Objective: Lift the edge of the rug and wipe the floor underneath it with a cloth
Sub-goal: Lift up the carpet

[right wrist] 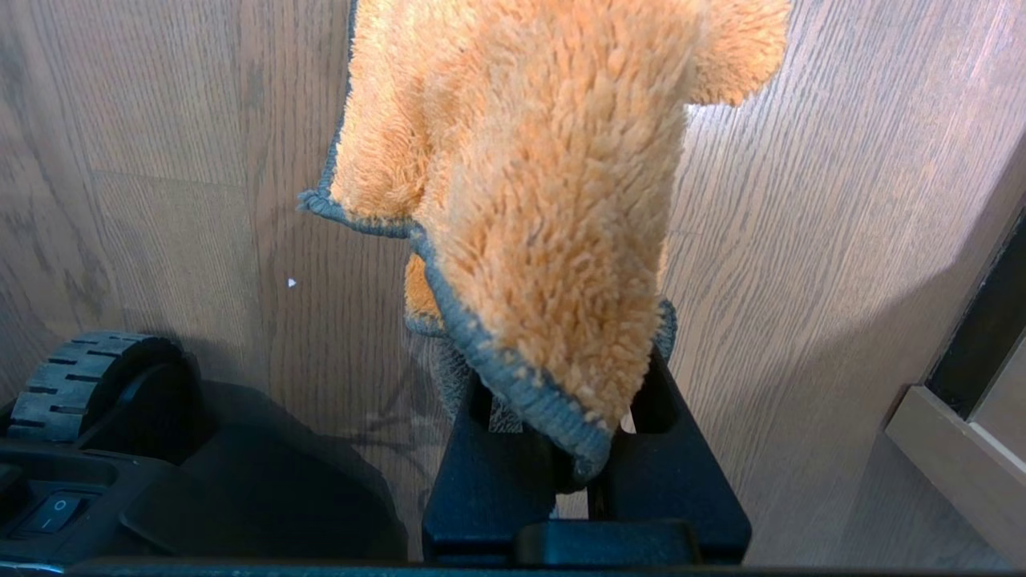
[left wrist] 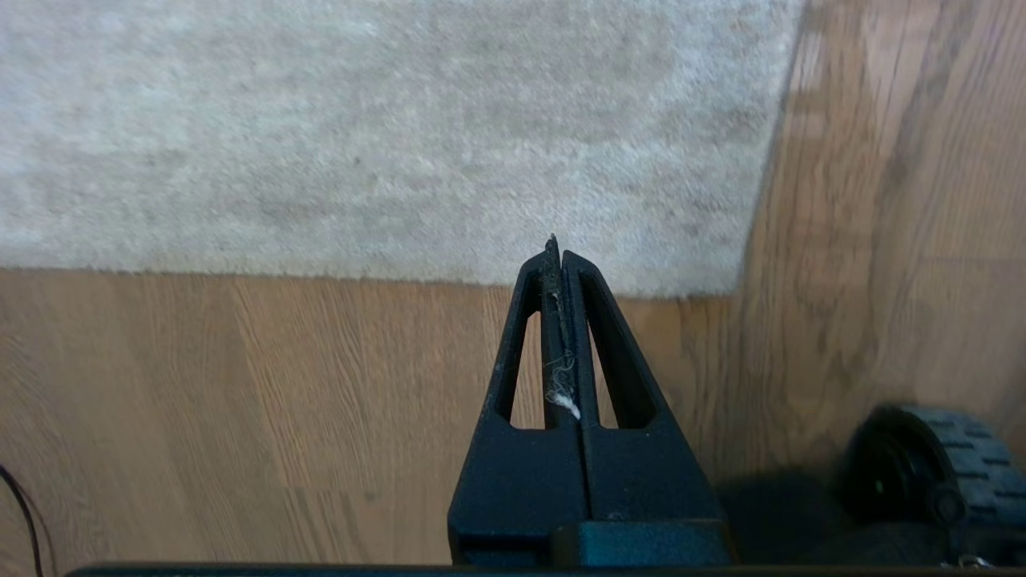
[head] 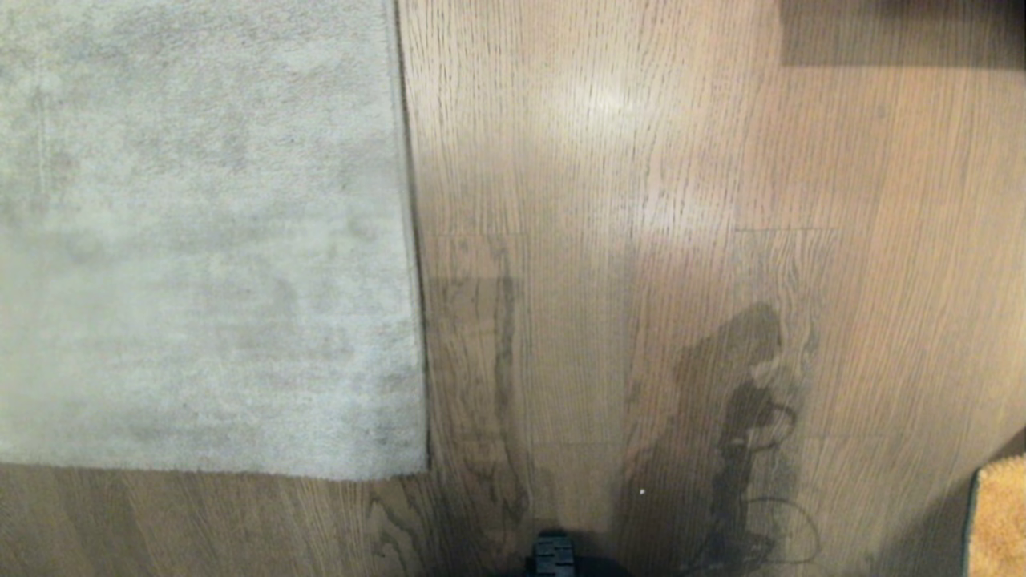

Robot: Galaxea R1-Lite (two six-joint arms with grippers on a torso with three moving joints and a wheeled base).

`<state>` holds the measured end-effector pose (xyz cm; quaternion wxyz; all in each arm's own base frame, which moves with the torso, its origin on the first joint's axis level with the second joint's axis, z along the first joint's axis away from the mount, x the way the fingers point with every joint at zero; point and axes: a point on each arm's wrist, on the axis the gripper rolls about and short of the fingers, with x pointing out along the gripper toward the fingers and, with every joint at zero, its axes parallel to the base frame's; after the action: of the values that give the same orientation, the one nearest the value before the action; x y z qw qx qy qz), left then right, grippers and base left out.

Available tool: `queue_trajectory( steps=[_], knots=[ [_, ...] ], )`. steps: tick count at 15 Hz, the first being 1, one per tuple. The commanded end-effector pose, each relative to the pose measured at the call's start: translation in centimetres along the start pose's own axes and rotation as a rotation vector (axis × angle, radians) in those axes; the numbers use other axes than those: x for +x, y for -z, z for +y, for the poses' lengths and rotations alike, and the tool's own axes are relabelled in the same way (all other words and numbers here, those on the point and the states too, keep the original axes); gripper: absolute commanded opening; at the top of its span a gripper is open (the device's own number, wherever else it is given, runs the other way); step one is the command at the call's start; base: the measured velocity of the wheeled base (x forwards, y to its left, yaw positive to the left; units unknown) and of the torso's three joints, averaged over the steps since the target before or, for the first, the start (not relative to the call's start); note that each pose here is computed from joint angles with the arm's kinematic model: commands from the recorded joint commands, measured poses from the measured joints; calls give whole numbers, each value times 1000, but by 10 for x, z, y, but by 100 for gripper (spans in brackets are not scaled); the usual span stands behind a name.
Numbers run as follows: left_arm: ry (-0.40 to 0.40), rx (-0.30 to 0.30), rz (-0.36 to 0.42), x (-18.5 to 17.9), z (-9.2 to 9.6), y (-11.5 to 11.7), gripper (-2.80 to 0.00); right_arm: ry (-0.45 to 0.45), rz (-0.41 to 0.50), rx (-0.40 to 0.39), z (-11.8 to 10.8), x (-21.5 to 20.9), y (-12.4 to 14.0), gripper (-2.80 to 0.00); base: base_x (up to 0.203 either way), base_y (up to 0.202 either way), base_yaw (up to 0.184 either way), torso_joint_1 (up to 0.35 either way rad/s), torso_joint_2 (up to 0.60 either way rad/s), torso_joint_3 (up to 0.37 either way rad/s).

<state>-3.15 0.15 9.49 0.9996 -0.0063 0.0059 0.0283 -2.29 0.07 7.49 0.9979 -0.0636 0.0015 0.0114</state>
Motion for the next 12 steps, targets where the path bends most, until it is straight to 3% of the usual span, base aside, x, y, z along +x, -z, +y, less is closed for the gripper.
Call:
queue_trajectory(
  steps=[1,7,12],
  knots=[
    [8,2,56,5,-1,-2,-280,-1,2,-1,0,0,0,-280,0,0,0,0,0,0],
    [7,5,111,8,-1,-9,-280,-1,2,-1,0,0,0,-280,0,0,0,0,0,0],
    [-2,13,211,20,-2,-20,-280,-1,2,-1,0,0,0,-280,0,0,0,0,0,0]
  ],
)
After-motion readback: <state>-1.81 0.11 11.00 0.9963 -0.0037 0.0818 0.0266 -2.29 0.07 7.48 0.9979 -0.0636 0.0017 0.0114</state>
